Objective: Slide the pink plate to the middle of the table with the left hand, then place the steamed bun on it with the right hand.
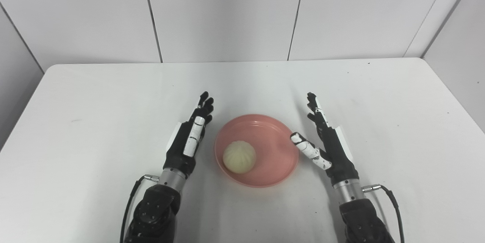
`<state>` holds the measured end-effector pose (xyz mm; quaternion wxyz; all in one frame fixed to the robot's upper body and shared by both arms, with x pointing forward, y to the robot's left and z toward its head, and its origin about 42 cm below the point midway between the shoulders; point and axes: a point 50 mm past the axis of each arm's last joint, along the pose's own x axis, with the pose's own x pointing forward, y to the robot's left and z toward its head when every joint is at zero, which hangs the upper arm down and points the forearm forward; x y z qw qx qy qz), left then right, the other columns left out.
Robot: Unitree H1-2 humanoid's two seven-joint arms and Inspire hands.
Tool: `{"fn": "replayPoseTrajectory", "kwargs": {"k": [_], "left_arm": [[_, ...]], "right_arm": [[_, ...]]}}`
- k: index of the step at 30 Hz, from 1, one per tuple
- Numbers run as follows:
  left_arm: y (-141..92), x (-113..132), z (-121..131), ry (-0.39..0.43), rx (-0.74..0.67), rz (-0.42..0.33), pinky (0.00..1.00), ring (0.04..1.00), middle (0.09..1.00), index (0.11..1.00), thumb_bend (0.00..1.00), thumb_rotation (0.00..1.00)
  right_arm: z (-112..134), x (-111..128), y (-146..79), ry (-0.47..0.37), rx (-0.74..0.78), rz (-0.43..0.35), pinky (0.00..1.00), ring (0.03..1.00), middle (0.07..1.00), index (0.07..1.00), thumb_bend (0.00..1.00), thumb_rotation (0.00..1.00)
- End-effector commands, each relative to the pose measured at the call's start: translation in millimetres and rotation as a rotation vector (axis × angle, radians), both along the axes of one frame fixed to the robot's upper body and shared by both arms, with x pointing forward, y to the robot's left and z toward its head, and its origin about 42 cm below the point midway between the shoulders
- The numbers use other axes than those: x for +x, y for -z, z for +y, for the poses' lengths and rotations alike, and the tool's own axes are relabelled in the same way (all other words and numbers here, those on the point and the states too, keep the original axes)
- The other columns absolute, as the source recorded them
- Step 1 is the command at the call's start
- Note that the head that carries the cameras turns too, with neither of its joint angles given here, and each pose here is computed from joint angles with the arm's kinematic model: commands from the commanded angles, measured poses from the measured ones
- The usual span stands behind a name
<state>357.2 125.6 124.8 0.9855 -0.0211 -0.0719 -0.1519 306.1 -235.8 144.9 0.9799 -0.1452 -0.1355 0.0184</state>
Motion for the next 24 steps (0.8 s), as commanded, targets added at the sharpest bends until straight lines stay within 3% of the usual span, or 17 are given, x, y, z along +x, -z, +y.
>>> {"fn": "replayPoseTrajectory", "kwargs": {"k": [1, 6, 10, 16, 24], "left_arm": [[1.1, -5.6, 5.1, -0.045, -0.042, -0.035, 1.00, 1.000, 1.000, 1.000, 0.62, 1.00], [3.6, -11.1, 8.9, -0.093, -0.054, -0.025, 1.00, 1.000, 1.000, 1.000, 0.66, 1.00], [3.9, -19.7, 11.0, -0.086, -0.028, 0.000, 1.00, 1.000, 1.000, 1.000, 0.68, 1.00], [4.6, -31.5, 14.3, -0.075, 0.006, 0.041, 1.00, 1.000, 1.000, 1.000, 0.69, 1.00], [4.4, -34.4, 14.4, -0.042, -0.047, 0.095, 1.00, 1.000, 1.000, 1.000, 0.68, 1.00]], "right_arm": [[1.5, 2.0, -9.8, -0.007, 0.098, 0.002, 0.98, 1.000, 1.000, 1.000, 0.61, 0.85], [7.8, -3.4, -6.5, -0.012, 0.220, 0.049, 1.00, 1.000, 1.000, 1.000, 0.59, 0.83], [14.3, -9.9, -5.7, -0.008, 0.279, 0.085, 1.00, 1.000, 1.000, 1.000, 0.63, 0.82], [15.0, -17.7, -4.0, -0.017, 0.376, 0.122, 1.00, 1.000, 1.000, 1.000, 0.56, 0.84], [20.2, -21.1, -2.2, -0.027, 0.393, 0.123, 1.00, 1.000, 1.000, 1.000, 0.56, 0.81]]}}
